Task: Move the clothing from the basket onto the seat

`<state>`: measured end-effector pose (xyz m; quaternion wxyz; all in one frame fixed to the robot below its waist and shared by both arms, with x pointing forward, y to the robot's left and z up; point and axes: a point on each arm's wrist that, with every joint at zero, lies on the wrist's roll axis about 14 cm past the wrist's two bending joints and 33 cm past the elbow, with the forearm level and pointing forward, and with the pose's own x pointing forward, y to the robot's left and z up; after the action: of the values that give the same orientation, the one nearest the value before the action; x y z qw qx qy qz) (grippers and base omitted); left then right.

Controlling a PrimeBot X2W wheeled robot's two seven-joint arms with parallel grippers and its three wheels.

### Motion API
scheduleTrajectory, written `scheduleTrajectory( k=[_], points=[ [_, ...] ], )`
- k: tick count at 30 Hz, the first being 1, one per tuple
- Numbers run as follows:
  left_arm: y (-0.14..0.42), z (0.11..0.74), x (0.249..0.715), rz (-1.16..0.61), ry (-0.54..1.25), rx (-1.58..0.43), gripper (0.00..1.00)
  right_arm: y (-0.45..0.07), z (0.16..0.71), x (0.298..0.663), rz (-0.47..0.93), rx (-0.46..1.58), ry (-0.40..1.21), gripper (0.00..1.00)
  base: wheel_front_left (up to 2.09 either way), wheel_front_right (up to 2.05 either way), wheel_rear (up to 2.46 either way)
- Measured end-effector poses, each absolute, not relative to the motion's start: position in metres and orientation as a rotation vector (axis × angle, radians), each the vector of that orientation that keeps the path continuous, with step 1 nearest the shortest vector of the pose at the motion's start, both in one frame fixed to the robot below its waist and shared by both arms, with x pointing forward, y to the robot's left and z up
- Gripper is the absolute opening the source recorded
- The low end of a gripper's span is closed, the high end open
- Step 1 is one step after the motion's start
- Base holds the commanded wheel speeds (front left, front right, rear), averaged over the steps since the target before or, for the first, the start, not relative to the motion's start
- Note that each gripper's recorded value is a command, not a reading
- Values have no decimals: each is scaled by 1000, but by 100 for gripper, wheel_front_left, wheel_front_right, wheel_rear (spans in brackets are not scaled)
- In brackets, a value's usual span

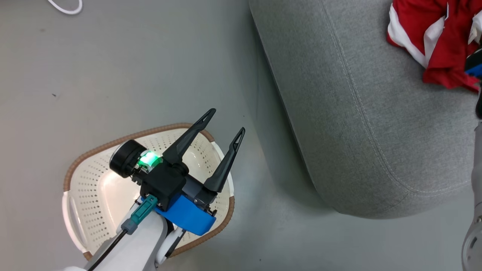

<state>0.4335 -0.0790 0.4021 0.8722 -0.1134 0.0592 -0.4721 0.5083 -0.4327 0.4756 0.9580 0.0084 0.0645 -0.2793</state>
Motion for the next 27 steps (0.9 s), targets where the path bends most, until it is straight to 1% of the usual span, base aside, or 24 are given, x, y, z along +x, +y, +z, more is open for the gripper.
scheduleTrajectory(
  k=[9, 17, 27],
  points=[
    [-64, 430, 430, -891, 101, -243, 100, -410, 474, 484, -512, 34, 143, 100, 0, 0, 0],
    [-40, 452, 418, -775, 85, -252, 100, -383, 483, 461, -444, 48, 107, 100, 0, 0, 0],
    [3, 472, 392, -610, 63, -251, 100, -335, 503, 432, -320, 71, 38, 100, 0, 0, 0]
  ],
)
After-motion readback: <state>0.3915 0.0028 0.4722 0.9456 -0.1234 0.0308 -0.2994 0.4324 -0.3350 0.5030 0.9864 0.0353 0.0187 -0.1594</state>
